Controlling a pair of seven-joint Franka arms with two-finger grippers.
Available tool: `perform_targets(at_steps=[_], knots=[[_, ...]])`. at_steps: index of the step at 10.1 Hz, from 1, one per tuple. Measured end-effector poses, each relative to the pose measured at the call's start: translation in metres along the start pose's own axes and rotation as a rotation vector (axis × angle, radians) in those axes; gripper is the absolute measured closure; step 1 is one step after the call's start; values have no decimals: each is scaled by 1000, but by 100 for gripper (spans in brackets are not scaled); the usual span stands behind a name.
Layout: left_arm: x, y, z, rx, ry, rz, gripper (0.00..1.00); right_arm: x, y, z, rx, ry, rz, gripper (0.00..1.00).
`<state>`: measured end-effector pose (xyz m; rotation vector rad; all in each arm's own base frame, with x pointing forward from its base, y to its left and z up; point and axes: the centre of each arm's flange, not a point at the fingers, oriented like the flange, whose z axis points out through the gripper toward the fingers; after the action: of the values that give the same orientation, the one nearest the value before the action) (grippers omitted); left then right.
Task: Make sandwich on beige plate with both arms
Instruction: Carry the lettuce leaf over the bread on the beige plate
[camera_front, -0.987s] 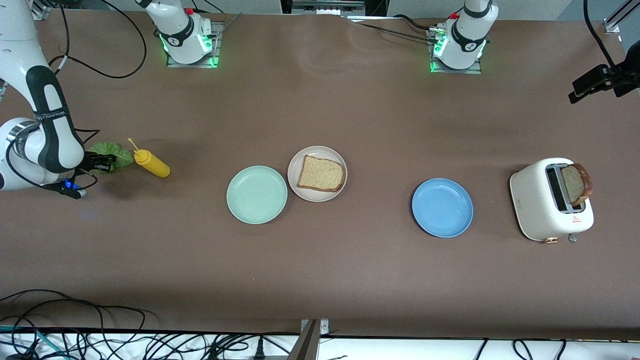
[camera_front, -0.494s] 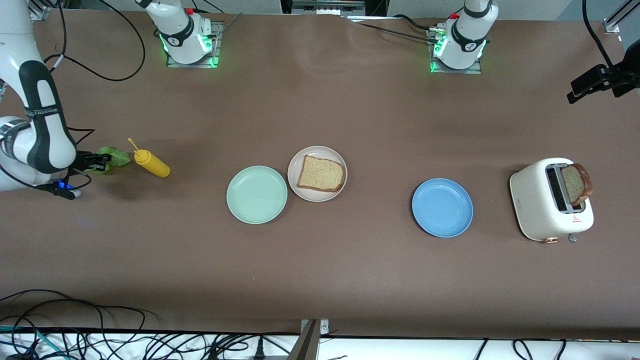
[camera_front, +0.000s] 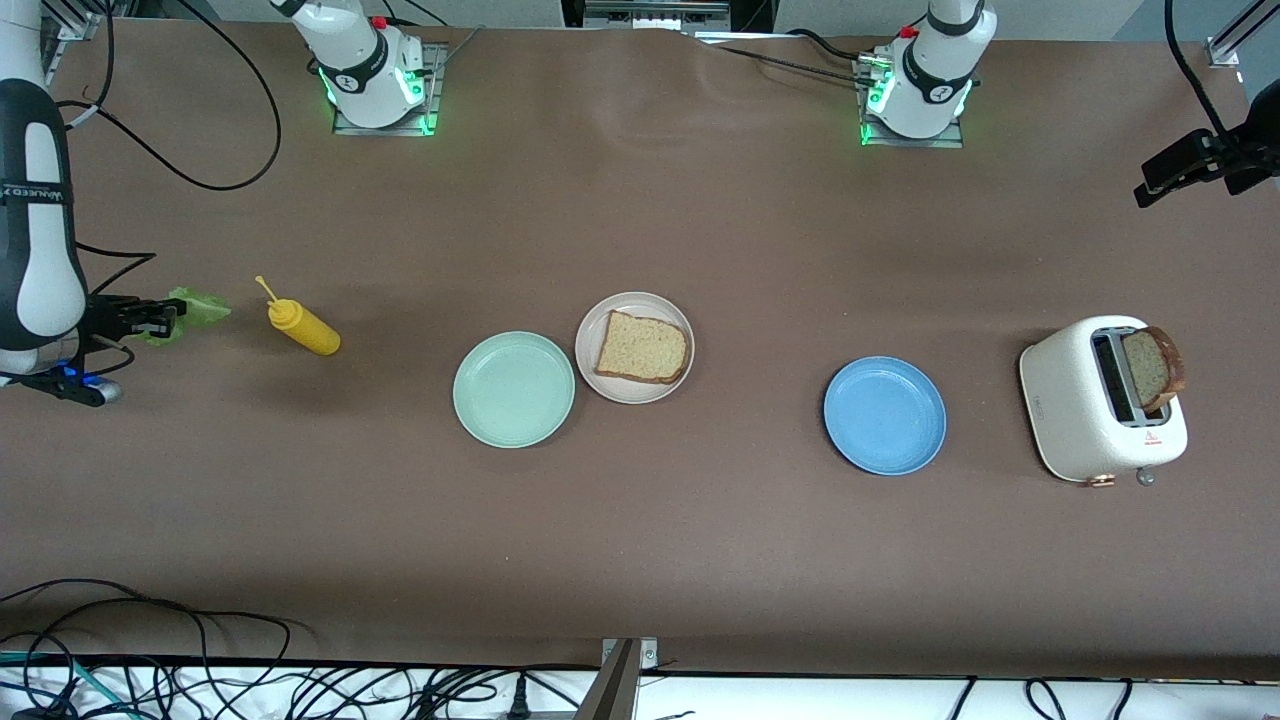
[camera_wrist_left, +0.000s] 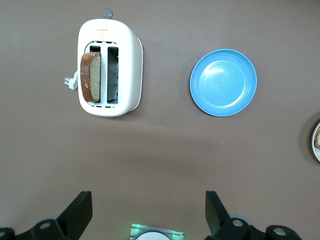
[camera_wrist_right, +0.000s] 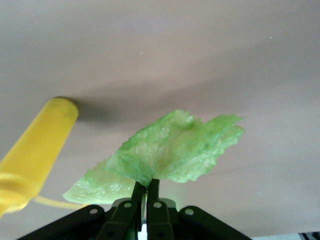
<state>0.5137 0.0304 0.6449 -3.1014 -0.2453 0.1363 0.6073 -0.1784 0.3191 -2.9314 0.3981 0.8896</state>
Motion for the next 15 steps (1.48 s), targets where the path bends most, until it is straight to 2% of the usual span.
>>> perform_targets(at_steps=[3,5,8,11,13,15], knots=[[1,-2,1,0,-1,-3,0,-27,-71,-51,-49,-12,-98,95],[1,-6,1,-1,-2,-12,0,-51,-135,-84,-86,39,-191,95],[1,-5,1,-1,-2,-11,0,-92,-240,-104,-95,110,-362,95],[2,-7,1,-1,-2,-13,0,-148,-388,-95,-97,275,-567,95],[2,-7,1,-1,-2,-14,0,-189,-483,-65,-110,370,-699,95],[2,-7,1,-1,-2,-15,0,-209,-555,-24,-136,465,-809,95]])
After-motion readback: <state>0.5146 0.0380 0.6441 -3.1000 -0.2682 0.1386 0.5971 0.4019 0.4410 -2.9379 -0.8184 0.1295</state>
